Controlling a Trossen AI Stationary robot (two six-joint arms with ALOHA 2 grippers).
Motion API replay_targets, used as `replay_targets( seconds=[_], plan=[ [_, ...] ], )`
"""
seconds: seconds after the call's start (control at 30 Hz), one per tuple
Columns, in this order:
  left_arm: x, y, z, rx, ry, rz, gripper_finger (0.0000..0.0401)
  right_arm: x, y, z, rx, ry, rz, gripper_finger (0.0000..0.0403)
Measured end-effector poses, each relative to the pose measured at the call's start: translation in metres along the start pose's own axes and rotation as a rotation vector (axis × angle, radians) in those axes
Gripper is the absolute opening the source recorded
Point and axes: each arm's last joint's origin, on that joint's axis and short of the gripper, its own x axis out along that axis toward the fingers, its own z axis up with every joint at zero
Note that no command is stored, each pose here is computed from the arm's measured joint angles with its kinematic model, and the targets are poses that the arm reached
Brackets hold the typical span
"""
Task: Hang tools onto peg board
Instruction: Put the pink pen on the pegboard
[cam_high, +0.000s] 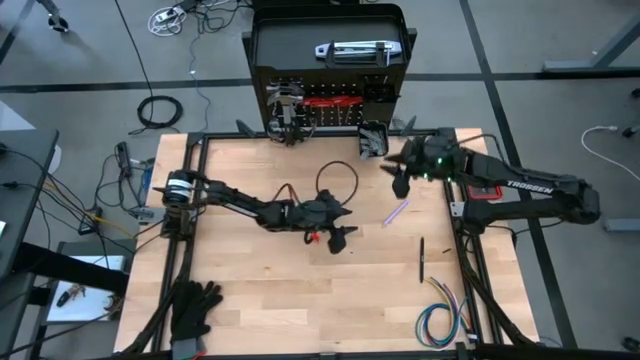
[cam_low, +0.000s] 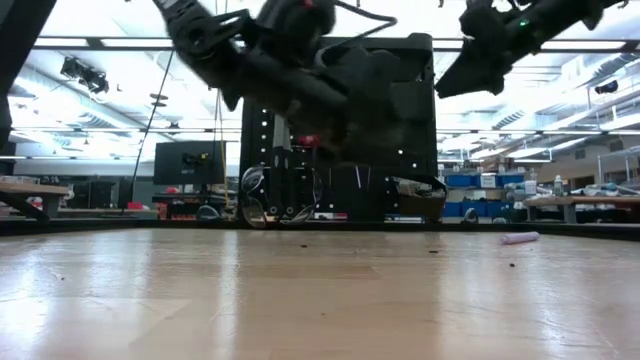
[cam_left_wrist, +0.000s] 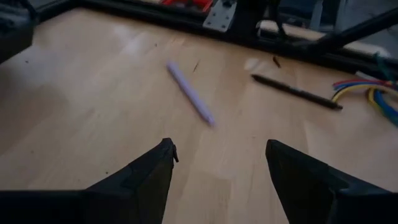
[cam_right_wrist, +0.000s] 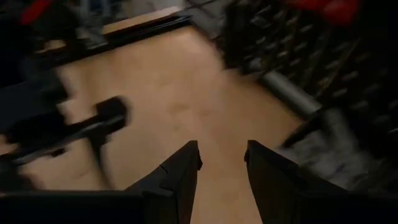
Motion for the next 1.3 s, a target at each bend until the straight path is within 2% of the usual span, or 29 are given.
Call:
replay_targets(
  seconds=[0.1,0.27,0.43,0.6,0.77,0.93,1.03,1.3],
  plan=[
    [0.016,-0.004,0.008,0.024,0.016,0.008,0.0252,-0.001,0.014,-0.017,0.036,0.004,0.058,0.0144],
    [0.046,-0.003,0.011,0.051,0.046,0.012,0.0252,-0.002,0.021,-0.052,0.111,0.082,0.003,0.0144],
    [0.076,0.008,0.012,0.009,0.107,-0.05,0.0252,-0.003,0.021,-0.07,0.155,0.154,-0.032,0.0144],
    [0.097,0.013,0.012,0.004,0.152,-0.041,0.0255,-0.006,0.024,-0.072,0.147,0.159,-0.03,0.0144],
    [0.108,0.009,0.018,0.039,0.132,-0.05,0.0255,-0.008,0.028,-0.073,0.123,0.144,-0.047,0.0145],
    [0.121,0.009,0.013,0.078,0.136,-0.049,0.0255,-0.009,0.029,-0.074,0.107,0.124,-0.084,0.0145],
    [0.128,0.011,0.009,0.093,0.128,0.002,0.0255,-0.01,0.03,-0.073,0.099,0.106,-0.112,0.0145],
    [0.142,0.014,0.003,0.175,0.108,0.02,0.0255,-0.011,0.036,-0.071,0.101,0.068,-0.073,0.0145]
  ],
)
